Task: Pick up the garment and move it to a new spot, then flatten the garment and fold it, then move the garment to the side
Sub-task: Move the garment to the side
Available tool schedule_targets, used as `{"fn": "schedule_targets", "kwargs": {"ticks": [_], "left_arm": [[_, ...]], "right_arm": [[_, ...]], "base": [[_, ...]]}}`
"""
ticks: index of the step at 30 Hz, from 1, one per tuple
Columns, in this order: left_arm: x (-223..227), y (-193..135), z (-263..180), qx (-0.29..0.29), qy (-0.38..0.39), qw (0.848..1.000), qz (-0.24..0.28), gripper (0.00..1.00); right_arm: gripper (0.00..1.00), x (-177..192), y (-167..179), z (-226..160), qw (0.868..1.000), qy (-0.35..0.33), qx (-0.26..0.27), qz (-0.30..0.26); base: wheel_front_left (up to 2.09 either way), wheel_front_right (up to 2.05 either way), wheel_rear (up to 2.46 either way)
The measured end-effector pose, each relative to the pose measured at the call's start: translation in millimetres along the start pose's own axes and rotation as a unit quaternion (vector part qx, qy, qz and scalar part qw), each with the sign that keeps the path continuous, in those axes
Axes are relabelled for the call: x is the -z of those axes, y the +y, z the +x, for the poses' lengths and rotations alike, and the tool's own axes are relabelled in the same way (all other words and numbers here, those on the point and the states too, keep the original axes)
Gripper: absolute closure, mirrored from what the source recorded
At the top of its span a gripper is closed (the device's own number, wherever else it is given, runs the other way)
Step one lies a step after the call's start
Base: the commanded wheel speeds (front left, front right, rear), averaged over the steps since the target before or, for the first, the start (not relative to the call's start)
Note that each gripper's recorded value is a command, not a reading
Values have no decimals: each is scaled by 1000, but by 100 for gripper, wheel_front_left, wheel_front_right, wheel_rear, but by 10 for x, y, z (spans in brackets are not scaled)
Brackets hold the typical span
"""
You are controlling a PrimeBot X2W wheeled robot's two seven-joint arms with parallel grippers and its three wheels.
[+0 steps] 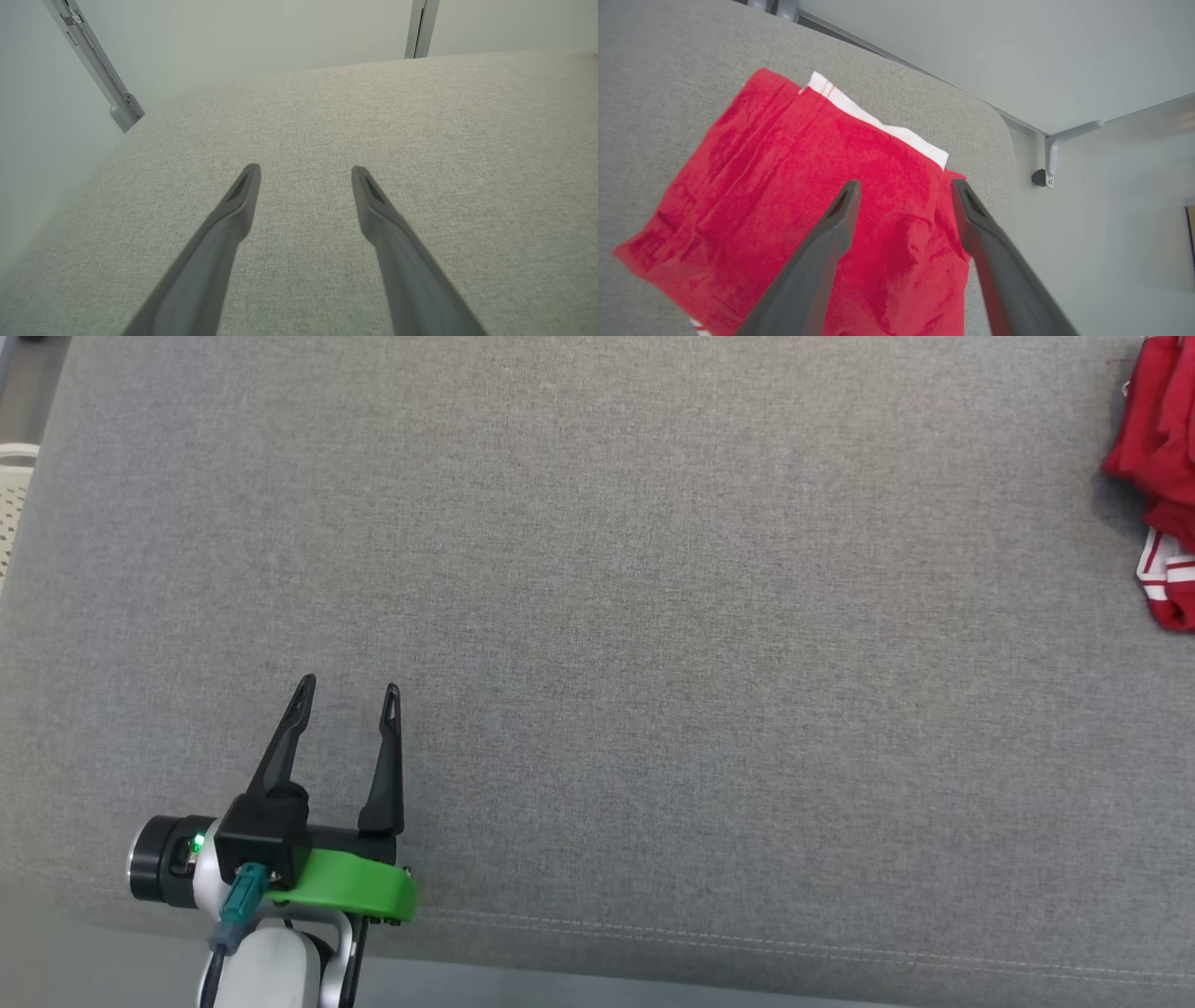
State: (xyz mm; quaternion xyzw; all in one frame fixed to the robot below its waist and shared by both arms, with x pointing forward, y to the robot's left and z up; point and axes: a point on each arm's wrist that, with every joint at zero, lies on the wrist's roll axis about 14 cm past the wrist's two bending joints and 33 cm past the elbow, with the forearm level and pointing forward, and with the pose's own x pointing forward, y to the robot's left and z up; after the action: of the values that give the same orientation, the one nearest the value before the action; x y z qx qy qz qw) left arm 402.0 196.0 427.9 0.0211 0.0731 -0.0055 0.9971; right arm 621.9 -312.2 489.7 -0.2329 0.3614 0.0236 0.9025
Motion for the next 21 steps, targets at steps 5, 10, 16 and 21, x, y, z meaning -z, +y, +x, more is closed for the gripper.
{"fn": "schedule_targets", "kwargs": {"ticks": [5,10,16,21], "left_arm": [[-89,-3,-11,-1,-13,1000,-4,0],[-187,-24,-53,-1,-27,1000,-9,0],[-304,-35,-141,-1,-44,999,-12,0],[-380,-35,-228,-2,-56,998,-13,0]], "right_arm": [[0,-498,232,-153,989,-138,-38,35],[0,-711,539,-372,967,-231,-84,68],[0,-775,675,-675,941,-309,-101,97],[0,-718,801,-888,926,-339,-114,122]], "base": [[0,0,0],[0,0,0],[0,0,0],[0,0,0]]}}
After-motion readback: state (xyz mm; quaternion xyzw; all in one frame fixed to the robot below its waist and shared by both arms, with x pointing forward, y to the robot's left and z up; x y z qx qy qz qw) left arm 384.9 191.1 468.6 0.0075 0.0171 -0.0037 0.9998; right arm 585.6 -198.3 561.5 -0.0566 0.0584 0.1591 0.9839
